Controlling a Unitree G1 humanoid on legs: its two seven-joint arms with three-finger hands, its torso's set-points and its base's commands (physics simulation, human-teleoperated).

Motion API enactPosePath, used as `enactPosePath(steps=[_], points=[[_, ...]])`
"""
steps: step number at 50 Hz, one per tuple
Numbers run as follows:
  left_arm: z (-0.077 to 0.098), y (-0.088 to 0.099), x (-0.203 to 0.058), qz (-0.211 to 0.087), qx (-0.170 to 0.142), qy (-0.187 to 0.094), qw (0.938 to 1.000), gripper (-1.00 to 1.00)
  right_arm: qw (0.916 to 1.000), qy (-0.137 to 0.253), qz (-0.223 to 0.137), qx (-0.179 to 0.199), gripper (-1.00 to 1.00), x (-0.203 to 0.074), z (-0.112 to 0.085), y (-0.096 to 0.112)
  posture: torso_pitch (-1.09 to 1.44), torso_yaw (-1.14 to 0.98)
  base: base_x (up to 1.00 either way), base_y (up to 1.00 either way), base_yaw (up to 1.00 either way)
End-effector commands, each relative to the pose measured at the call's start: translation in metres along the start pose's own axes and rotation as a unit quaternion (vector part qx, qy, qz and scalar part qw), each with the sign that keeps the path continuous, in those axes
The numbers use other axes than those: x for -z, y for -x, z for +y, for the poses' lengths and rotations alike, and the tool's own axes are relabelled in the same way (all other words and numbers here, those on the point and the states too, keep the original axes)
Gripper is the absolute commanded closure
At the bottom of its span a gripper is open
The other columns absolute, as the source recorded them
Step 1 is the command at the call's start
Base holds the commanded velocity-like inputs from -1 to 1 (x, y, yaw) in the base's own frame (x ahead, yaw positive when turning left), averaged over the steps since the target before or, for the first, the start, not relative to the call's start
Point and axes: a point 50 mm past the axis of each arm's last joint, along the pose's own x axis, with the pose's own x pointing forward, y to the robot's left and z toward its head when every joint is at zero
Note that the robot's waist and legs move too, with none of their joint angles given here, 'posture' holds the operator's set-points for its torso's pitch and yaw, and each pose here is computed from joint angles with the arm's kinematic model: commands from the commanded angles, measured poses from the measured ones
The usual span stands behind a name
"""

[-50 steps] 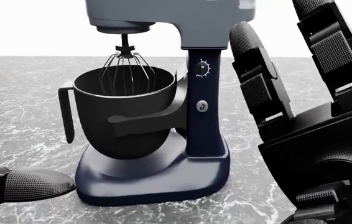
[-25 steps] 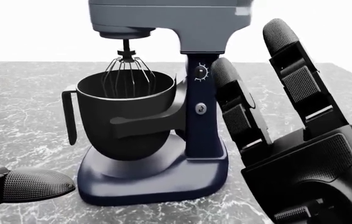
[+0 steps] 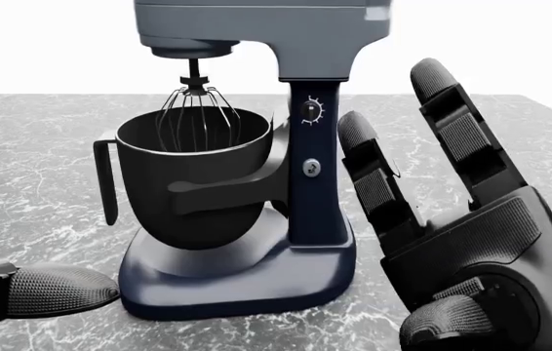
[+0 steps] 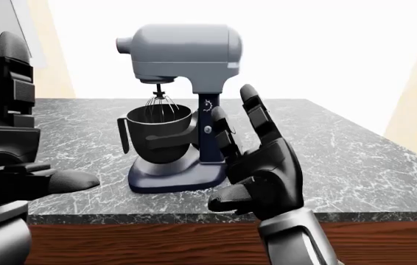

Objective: Open the stand mixer head.

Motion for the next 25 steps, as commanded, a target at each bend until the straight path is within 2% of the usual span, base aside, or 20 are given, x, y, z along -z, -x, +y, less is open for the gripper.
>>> enactPosePath(steps=[1,11,25], points=[[-0.002,-0.002,-0.005,-0.019,0.005,0.001,0.9998,-1.00,0.9998,-0.003,-0.015,-0.010,-1.00,-0.005,0.002,-0.002,-0.54,0.00,0.00,0.00,0.00],[-0.002,-0.001,-0.005,-0.018,0.005,0.002,0.9998,-1.00,0.9999,-0.015,-0.006,0.003,-1.00,-0.002,-0.002,-0.004,-0.54,0.00,0.00,0.00,0.00],[-0.002,-0.001,-0.004,-0.015,0.004,0.002,0.9999,-1.00,0.9999,-0.012,0.007,-0.001,-1.00,0.008,-0.002,-0.003,-0.54,0.00,0.00,0.00,0.00]])
